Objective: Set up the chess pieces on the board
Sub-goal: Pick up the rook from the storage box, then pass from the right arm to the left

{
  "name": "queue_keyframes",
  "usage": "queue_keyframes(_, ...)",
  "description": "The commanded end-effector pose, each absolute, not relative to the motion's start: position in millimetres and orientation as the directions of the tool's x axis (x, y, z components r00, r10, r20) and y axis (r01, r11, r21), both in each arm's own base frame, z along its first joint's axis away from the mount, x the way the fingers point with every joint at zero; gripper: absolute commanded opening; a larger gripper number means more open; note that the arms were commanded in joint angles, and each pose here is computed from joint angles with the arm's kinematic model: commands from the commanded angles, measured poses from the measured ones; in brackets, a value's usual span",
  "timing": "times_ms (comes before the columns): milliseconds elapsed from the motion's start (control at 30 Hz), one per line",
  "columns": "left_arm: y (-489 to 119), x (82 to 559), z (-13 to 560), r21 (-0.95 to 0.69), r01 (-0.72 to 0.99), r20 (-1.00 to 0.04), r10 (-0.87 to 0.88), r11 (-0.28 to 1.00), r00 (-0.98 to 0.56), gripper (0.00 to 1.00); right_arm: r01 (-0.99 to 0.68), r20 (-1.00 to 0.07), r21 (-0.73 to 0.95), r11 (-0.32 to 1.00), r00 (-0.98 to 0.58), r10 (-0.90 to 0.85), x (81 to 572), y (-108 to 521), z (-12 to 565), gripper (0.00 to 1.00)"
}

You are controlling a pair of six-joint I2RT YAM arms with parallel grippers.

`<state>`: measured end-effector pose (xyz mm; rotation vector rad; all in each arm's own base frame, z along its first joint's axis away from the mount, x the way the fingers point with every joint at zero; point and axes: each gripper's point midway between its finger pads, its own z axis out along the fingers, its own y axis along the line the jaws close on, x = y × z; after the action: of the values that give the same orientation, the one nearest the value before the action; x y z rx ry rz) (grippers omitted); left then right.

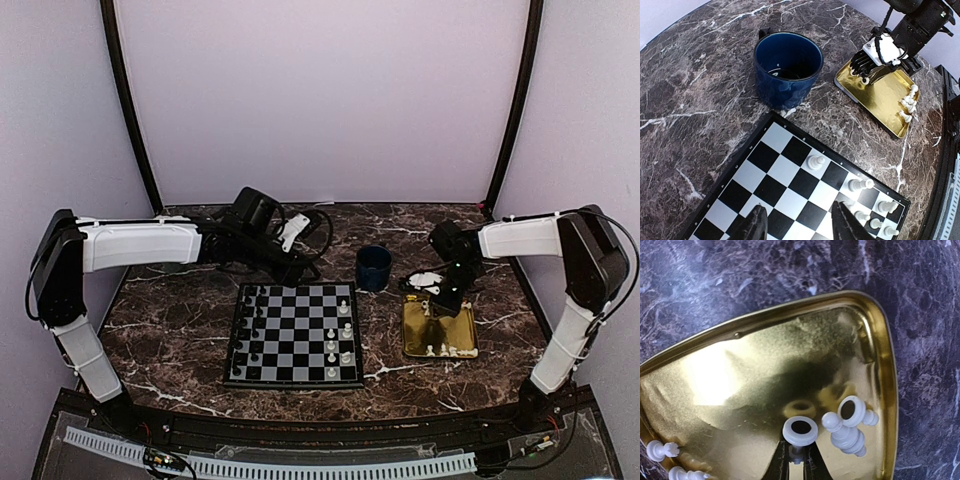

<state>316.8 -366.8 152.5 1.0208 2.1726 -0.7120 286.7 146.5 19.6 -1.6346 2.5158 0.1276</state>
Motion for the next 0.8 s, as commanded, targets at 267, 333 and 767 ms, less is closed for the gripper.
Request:
queue_keyframes(267, -405, 236, 190, 0.293, 0.938, -0.847, 0.506, 0.185, 0.165, 0.47, -0.908, -0.391, 0.27, 0.32, -0.407, -0.825, 254, 225, 98, 0.07)
queue_keyframes(333, -412, 225, 193, 0.385, 0.915, -0.813, 0.514, 0.122, 0.273, 0.47, -0.908, -0.416, 0.322, 0.268, -0.39, -0.822, 244, 246, 105, 0.07)
queue_keyframes(767, -461, 218, 165, 0.677, 0.732, -0.586, 0.545, -0.078, 0.6, 0.47, -0.856, -0.456, 0.512, 0.065, -0.335, -0.825, 206, 314, 125, 0.07)
